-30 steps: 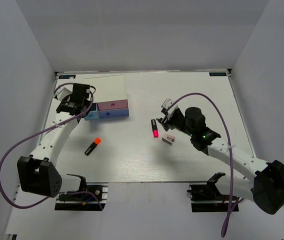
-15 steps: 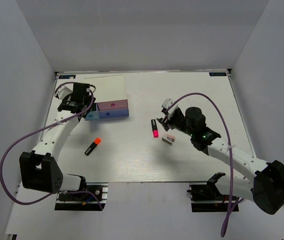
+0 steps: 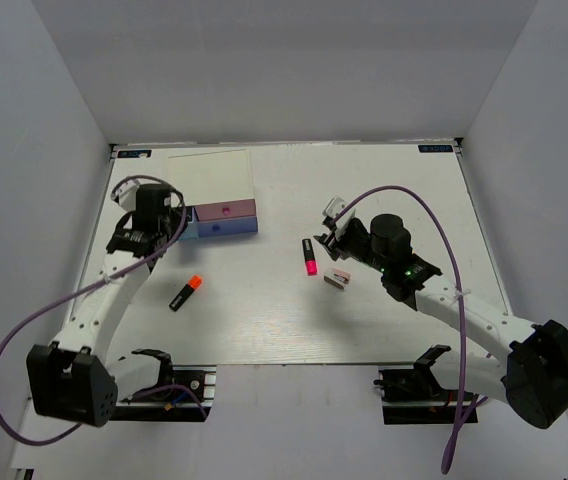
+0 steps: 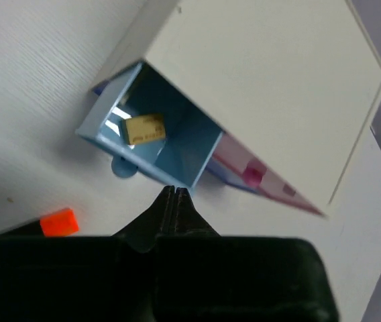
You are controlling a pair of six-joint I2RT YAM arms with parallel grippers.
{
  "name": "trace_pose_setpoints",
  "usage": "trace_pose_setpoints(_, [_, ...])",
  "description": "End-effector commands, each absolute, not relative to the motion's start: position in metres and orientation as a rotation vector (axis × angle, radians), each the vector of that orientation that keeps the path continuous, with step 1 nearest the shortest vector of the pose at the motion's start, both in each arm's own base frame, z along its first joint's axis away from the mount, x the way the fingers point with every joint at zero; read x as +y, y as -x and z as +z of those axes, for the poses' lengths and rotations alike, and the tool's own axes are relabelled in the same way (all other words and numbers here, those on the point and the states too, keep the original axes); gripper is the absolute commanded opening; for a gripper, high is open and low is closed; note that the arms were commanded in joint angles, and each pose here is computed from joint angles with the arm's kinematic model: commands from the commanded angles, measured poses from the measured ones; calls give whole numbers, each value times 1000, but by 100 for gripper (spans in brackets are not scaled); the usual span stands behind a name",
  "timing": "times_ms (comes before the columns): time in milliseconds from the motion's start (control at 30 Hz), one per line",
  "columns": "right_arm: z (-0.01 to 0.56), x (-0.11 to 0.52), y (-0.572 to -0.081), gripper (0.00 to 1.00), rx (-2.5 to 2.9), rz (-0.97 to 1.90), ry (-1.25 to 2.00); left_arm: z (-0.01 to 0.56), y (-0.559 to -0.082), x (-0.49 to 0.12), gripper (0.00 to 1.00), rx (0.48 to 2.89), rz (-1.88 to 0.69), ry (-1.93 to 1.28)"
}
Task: Sort the stationery into containers
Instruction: Place the stationery into the container, then close the drawer
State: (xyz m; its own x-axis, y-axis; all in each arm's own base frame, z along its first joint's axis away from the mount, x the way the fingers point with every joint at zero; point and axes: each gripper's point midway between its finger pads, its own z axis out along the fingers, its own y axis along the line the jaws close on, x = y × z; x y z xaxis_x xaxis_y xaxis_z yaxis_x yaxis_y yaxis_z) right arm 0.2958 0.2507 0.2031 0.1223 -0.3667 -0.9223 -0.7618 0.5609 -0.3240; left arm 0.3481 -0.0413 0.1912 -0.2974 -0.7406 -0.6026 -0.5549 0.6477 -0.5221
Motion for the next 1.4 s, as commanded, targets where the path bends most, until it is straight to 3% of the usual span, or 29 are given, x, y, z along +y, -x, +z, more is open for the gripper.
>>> trace_pose_setpoints(0, [209,254,-297,52,1449,390,1015,203,-328,-62,0,2013,-422,786])
trace_pose_setpoints(167, [209,259,-297,50,1447,410,1027,160,-300,-66,2,2086,-448,775])
trace_pose_setpoints(300, [208,260,-299,50,1446,407,1033,154,-302,-62,30,2026,-461,774])
trace_pose_setpoints(533, [210,260,-300,51,1441,404,1032,138,-325,-48,53,2055,-364,816])
trace_pose_setpoints(700, [209,254,-301,52,1449,380,1019,142,-342,-40,51,2035,-330,804])
trace_pose_setpoints(867, [208,252,-301,52,1452,373,1021,143,-350,-31,39,2009,-318,817])
trace_pose_setpoints(1367, [203,256,-304,52,1468,383,1038,145,-370,-16,38,1928,-333,864])
